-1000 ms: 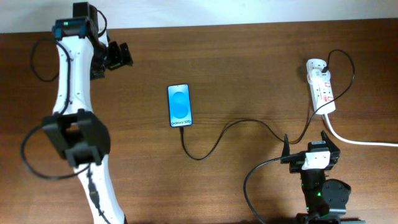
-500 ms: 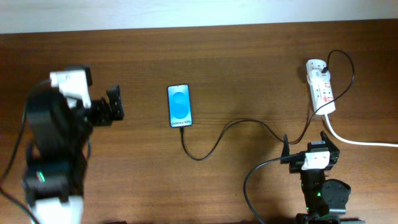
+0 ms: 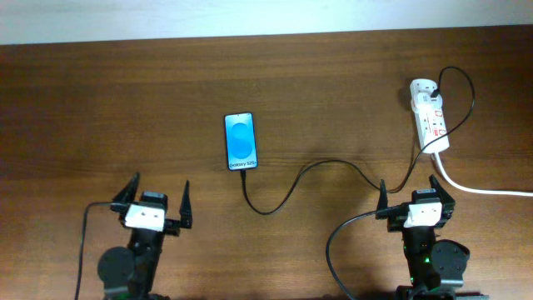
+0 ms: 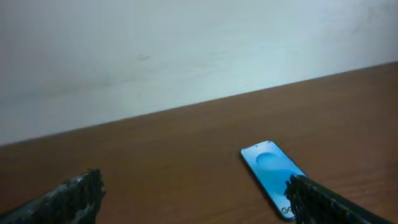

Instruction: Plug charger to phone and switch on socket

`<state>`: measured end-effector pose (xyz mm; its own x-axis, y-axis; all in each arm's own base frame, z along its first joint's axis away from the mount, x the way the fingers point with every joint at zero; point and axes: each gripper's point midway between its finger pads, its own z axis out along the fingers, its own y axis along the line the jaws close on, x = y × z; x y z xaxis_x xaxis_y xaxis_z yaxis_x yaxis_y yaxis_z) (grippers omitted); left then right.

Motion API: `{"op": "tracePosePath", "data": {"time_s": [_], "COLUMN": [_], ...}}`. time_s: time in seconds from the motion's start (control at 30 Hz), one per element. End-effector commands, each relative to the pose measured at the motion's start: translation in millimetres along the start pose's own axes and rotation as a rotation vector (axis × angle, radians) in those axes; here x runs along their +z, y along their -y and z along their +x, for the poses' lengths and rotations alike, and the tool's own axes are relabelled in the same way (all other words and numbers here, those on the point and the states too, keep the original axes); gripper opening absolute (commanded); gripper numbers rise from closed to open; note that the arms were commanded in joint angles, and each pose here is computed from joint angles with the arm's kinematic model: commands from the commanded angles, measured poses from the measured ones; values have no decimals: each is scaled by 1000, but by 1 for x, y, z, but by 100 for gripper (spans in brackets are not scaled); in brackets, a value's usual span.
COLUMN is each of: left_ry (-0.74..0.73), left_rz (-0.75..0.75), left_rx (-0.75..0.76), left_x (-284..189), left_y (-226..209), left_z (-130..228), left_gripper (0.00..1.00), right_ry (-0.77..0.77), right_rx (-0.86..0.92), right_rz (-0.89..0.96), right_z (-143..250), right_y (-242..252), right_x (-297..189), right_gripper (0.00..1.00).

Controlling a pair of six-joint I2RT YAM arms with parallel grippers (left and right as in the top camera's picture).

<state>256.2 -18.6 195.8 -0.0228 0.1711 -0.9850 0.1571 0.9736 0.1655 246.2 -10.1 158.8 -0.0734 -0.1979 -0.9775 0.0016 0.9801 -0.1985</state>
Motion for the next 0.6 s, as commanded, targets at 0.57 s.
{"op": "tracePosePath", "data": {"time_s": [0.57], "left_ry": [1], "left_rz": [16], "left_rx": [159], "left_x": [-10], "left_y": [11], "left_z": [32], "left_gripper": [99], "right_ry": [2], "right_rx": [4], "right_rz": [-21], "right_z": [1], "right_y": [-5], "right_x": [0], "right_gripper": [98]}}
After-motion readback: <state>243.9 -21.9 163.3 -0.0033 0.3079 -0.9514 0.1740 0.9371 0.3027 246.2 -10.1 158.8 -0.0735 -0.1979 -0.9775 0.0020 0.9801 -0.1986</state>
